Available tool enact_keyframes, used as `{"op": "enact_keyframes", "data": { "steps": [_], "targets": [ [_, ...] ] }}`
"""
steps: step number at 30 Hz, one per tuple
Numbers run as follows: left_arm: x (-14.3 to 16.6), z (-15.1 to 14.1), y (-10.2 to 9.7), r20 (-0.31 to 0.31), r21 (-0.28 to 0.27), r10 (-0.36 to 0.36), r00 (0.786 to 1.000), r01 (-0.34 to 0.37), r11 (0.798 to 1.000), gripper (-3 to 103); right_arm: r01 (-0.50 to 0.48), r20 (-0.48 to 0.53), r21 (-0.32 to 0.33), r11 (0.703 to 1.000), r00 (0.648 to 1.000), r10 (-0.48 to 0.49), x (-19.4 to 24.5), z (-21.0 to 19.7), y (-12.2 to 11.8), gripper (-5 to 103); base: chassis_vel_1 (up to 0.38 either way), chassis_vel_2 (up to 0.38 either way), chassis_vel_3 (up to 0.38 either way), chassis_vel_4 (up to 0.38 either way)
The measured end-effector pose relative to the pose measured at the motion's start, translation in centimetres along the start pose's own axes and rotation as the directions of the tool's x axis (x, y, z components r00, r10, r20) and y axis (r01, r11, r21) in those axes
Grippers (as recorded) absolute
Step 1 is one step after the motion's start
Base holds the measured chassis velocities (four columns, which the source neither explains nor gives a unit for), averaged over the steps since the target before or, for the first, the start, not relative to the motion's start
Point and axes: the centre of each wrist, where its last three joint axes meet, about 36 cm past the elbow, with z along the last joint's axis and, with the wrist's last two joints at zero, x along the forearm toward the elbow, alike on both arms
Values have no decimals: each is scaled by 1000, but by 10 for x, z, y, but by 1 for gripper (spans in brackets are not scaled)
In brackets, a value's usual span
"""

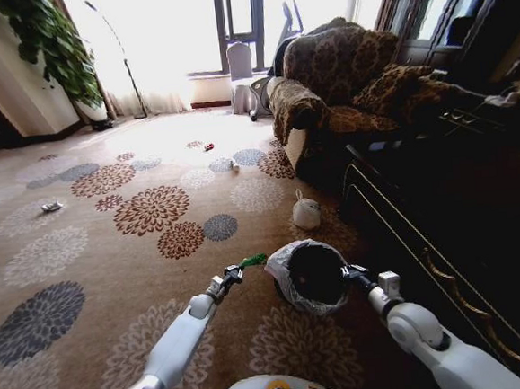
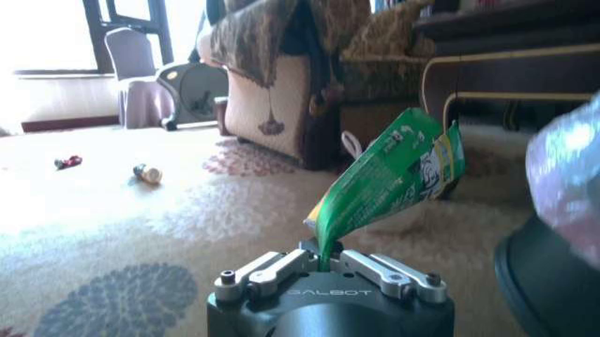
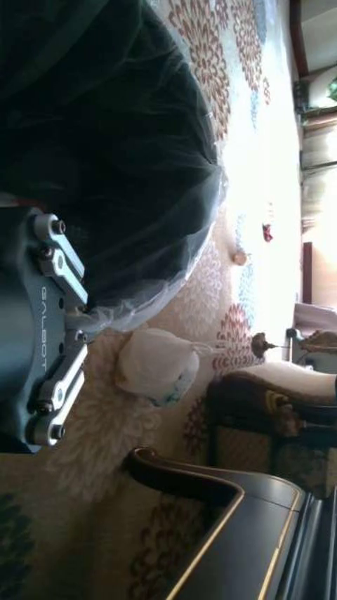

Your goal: Pick up the trash from the ground and place it into the trash bin.

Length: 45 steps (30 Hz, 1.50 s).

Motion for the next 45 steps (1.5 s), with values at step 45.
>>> {"op": "enact_keyframes", "data": {
  "steps": [45],
  "targets": [
    [-4, -140, -142, 211, 438, 396, 894, -448, 779, 16, 47, -47, 166, 985, 998, -39, -97, -9, -5, 2, 0, 0, 0, 0]
  ]
}}
